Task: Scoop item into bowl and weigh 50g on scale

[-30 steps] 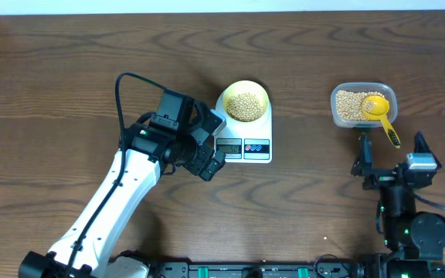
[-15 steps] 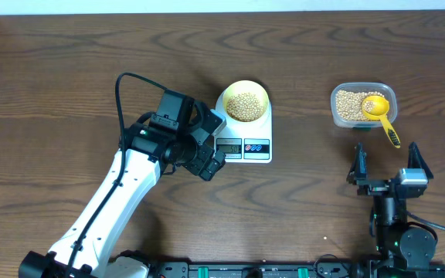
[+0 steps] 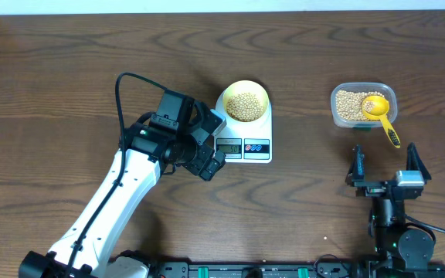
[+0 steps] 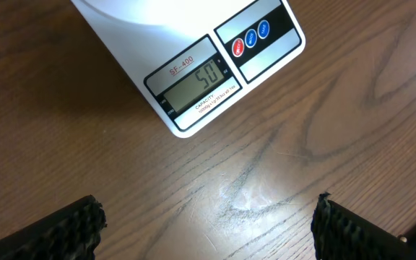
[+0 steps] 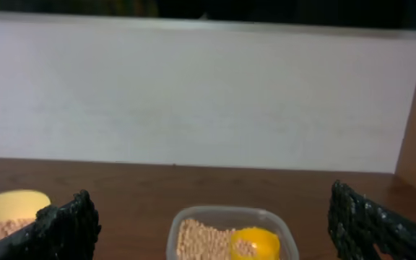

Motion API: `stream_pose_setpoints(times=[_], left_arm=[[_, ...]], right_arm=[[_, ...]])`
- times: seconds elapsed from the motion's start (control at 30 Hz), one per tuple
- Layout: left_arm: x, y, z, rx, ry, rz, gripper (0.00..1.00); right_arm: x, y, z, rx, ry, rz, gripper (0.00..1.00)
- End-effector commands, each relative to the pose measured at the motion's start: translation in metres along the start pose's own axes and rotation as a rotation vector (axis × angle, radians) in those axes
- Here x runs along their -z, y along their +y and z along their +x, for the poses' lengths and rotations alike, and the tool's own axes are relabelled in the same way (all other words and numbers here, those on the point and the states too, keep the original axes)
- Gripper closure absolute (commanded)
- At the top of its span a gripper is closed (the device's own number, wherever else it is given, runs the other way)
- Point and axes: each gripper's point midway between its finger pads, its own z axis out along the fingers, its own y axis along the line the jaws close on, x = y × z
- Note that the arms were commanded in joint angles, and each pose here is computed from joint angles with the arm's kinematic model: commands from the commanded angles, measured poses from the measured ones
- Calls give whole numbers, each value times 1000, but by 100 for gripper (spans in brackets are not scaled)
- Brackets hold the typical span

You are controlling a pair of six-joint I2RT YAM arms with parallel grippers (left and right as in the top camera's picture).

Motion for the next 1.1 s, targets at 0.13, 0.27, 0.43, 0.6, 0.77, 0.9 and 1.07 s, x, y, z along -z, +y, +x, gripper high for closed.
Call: stream_pose_setpoints(times=[0.13,0.27,0.43,0.6,0.77,0.9,1.07], left_arm=[[0,0,1,-18,5,-4,6],[0,0,1,-18,5,-4,6],[0,0,1,-18,5,-4,6],[0,0,1,-18,5,-4,6],[0,0,1,-18,5,-4,6],[0,0,1,-18,5,-4,6],[0,0,1,-18,5,-4,6]], right_arm=[[2,1,30,9,117,2,1],[5,1,47,8,189,0,1],[9,1,63,8,255,1,1],[9,2,63,8,255,-1,1],[9,6,63,7,254,-19,1],[9,6,63,19,254,-18,1],[9,6,63,19,254,-18,1]])
